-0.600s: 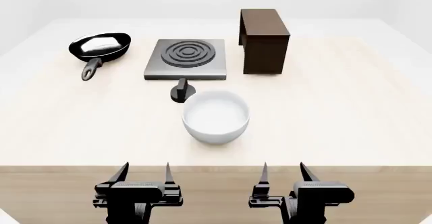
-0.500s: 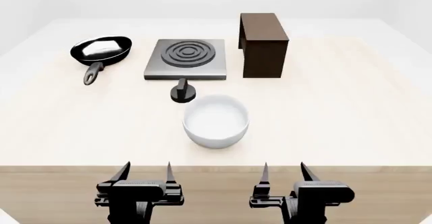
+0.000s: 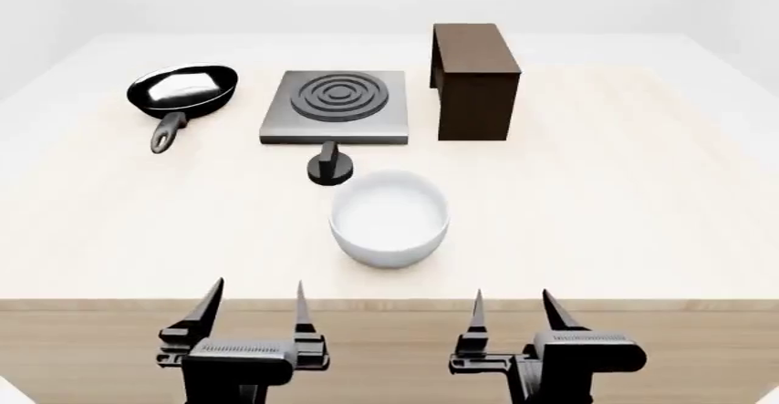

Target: Turn on the stove.

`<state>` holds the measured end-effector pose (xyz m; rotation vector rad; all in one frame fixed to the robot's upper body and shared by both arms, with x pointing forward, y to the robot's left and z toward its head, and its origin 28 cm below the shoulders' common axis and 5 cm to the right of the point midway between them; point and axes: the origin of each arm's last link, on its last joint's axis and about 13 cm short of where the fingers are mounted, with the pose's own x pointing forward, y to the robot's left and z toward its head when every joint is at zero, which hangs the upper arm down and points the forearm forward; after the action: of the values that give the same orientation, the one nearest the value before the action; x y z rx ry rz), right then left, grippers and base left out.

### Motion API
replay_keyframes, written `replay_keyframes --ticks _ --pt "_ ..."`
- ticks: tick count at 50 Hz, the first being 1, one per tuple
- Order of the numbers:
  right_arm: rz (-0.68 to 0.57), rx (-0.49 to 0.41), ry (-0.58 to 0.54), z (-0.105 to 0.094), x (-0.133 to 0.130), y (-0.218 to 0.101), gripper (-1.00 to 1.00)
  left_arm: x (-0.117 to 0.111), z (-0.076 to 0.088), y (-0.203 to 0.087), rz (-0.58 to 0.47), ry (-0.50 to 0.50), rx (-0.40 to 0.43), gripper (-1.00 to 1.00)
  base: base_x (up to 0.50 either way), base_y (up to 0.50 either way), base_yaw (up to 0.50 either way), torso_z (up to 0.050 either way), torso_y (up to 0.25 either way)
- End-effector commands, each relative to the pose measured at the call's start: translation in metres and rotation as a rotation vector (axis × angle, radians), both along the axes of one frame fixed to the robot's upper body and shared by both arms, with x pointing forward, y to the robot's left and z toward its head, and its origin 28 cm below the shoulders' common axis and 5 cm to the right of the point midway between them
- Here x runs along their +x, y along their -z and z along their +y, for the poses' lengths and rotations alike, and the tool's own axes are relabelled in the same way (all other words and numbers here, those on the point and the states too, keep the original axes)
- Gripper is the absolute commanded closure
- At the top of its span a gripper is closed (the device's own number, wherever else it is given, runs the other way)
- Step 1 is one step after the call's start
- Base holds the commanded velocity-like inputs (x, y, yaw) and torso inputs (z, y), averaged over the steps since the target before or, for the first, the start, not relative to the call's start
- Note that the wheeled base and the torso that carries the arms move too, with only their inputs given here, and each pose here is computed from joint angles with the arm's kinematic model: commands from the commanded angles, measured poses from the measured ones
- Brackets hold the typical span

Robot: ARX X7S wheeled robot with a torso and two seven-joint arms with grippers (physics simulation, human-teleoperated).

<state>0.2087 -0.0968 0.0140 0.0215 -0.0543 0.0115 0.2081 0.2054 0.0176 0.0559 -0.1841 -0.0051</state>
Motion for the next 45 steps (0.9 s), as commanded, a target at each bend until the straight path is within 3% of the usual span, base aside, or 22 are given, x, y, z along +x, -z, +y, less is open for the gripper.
replay_keyframes --ticks 1,7,45 --pt "-0.014 0.021 -0.025 0.0012 -0.0005 0.0009 -1.00 -0.0060 -0.0037 -0.0070 -0.094 0.017 0.028 -1.00 0.00 0.00 0.00 0.000 0.000" --pt "-0.015 0.010 -0.028 0.0016 -0.0021 0.0030 -1.00 -0.0091 -0.0043 -0.0111 -0.135 0.001 0.050 -1.00 0.00 0.01 0.00 0.000 0.000" --pt "-0.020 0.016 -0.022 0.0015 -0.0005 0.0036 -1.00 0.0004 -0.0016 -0.0020 -0.134 0.003 0.072 -1.00 0.00 0.09 0.00 0.000 0.000"
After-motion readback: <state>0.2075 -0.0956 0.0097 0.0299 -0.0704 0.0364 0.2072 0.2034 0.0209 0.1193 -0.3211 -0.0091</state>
